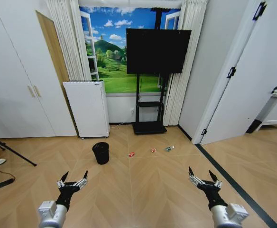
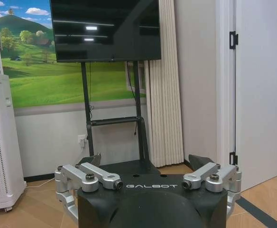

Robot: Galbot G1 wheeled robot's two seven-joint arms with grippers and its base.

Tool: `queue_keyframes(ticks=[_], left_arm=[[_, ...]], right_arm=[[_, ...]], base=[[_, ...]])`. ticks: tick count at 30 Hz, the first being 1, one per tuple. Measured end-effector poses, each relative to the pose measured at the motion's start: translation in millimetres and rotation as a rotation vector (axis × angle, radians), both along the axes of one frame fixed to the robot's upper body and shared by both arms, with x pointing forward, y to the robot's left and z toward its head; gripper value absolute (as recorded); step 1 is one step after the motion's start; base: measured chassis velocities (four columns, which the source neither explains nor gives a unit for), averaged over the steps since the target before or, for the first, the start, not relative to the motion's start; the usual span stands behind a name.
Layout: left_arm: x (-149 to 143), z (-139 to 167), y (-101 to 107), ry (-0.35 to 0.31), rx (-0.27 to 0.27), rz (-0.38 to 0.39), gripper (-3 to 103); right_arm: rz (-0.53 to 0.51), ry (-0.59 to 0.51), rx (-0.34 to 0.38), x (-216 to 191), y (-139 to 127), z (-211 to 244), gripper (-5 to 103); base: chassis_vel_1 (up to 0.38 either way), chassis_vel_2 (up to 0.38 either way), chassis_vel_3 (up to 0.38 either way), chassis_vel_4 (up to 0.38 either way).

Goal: Pick up the trash bin and place the garbage on the floor into it.

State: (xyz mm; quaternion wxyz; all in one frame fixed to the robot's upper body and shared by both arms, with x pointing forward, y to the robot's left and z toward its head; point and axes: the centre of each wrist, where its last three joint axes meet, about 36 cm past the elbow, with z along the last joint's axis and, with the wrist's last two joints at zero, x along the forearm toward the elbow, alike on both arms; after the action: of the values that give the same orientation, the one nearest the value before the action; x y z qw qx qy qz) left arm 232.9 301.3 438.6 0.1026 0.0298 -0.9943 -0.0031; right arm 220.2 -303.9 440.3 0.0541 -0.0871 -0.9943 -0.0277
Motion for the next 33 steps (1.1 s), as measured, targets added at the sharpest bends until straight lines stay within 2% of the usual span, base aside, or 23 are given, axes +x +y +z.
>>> queue_keyframes(ticks=[15, 33], left_arm=[[-9, 1, -1, 0.012, 0.013, 0.009, 100], [-13, 0, -1, 0.018, 0.016, 0.019, 100]], right_arm=[[0.014, -0.014, 0.020, 3, 3, -3, 100], [0.014, -0.011, 0.013, 4, 3, -6, 100]], base=[[-0.040, 0.031, 0.035, -0.041], [-0.239, 0.250, 0.253, -0.251]])
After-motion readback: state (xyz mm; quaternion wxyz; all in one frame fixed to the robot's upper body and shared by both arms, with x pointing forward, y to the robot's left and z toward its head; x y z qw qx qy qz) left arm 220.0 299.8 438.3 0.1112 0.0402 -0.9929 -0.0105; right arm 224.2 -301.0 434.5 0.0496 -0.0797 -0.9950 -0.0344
